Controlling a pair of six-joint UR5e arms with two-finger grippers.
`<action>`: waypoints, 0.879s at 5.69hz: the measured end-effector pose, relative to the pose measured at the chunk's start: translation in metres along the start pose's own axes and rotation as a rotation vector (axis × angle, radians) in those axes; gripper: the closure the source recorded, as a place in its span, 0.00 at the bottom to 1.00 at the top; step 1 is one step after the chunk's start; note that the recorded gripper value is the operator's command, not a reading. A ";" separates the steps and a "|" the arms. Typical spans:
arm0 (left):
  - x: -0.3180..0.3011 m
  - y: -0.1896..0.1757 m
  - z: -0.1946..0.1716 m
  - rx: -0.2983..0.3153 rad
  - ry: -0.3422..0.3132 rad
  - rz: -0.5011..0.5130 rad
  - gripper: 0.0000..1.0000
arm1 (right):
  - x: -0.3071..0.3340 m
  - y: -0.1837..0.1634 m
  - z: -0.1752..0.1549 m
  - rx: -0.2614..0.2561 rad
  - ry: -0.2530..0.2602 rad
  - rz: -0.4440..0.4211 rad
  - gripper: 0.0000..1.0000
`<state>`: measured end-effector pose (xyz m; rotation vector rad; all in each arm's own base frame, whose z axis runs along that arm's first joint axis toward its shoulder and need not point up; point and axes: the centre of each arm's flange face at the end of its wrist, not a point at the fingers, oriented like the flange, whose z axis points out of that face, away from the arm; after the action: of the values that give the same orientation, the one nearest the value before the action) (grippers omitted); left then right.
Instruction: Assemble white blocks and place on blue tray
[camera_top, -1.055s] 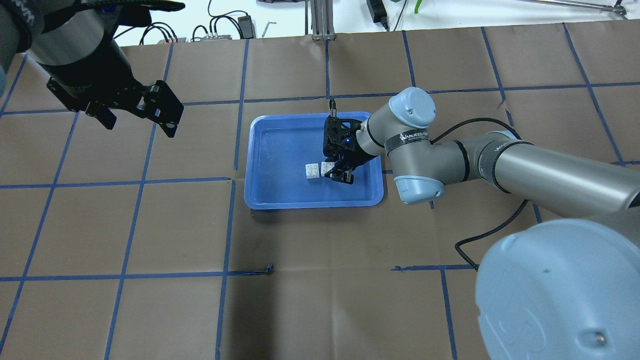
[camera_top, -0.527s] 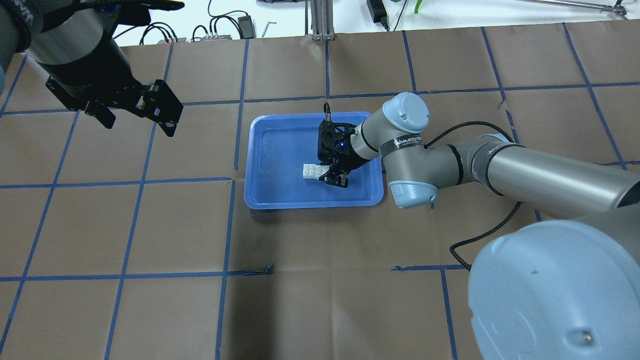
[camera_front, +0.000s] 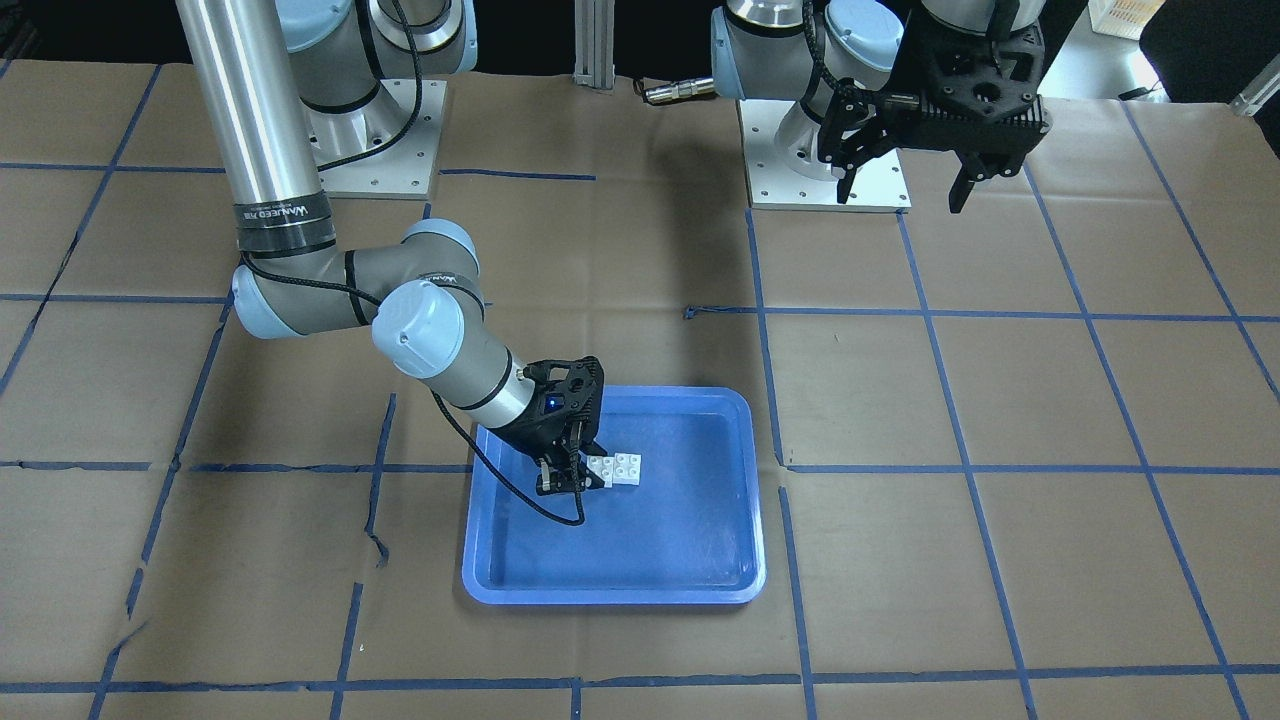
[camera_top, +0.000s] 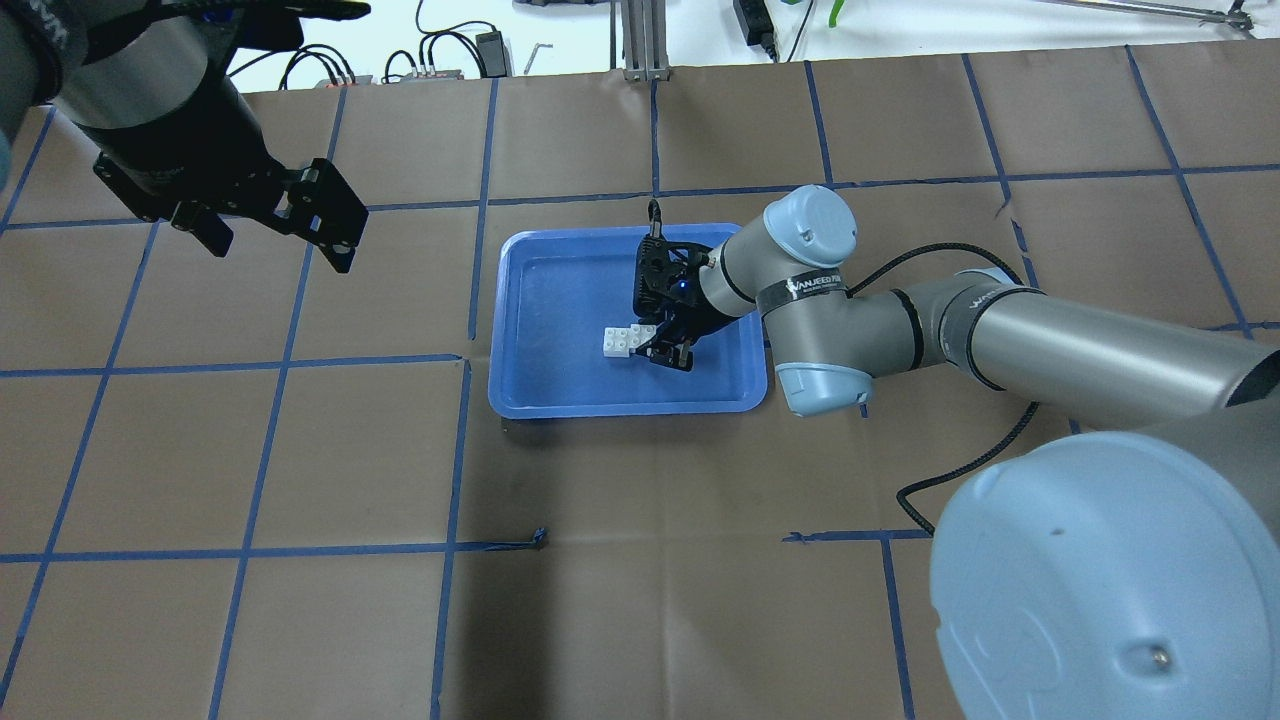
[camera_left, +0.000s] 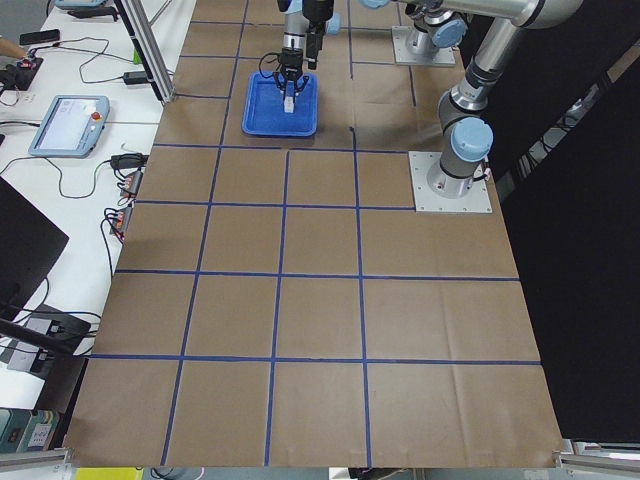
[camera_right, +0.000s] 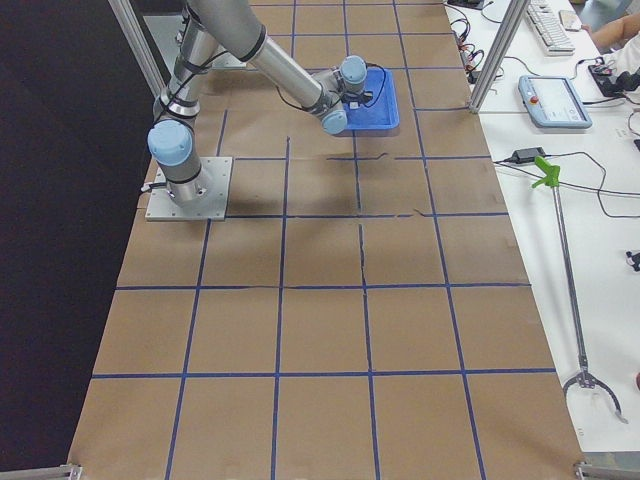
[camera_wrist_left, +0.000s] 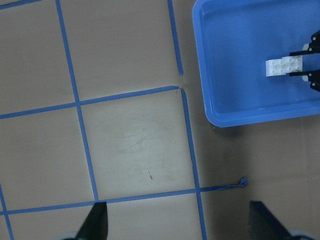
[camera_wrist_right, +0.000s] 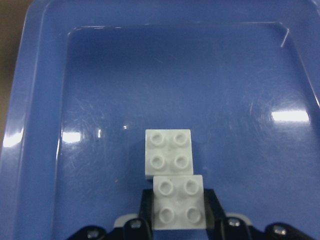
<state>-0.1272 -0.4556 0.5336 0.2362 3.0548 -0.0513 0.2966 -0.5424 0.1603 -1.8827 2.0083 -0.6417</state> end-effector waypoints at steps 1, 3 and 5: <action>0.001 0.000 0.000 0.000 0.000 0.001 0.01 | 0.000 0.000 0.000 0.000 -0.001 0.002 0.82; 0.004 -0.002 0.004 -0.005 0.001 0.008 0.01 | -0.002 0.002 0.001 -0.002 -0.007 0.007 0.82; 0.006 -0.002 0.006 -0.006 0.001 0.011 0.01 | -0.002 0.002 0.002 -0.003 -0.010 0.010 0.78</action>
<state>-0.1325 -0.4567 0.5274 0.2522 3.0544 -0.0411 0.2960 -0.5404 0.1577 -1.8728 2.0123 -0.6265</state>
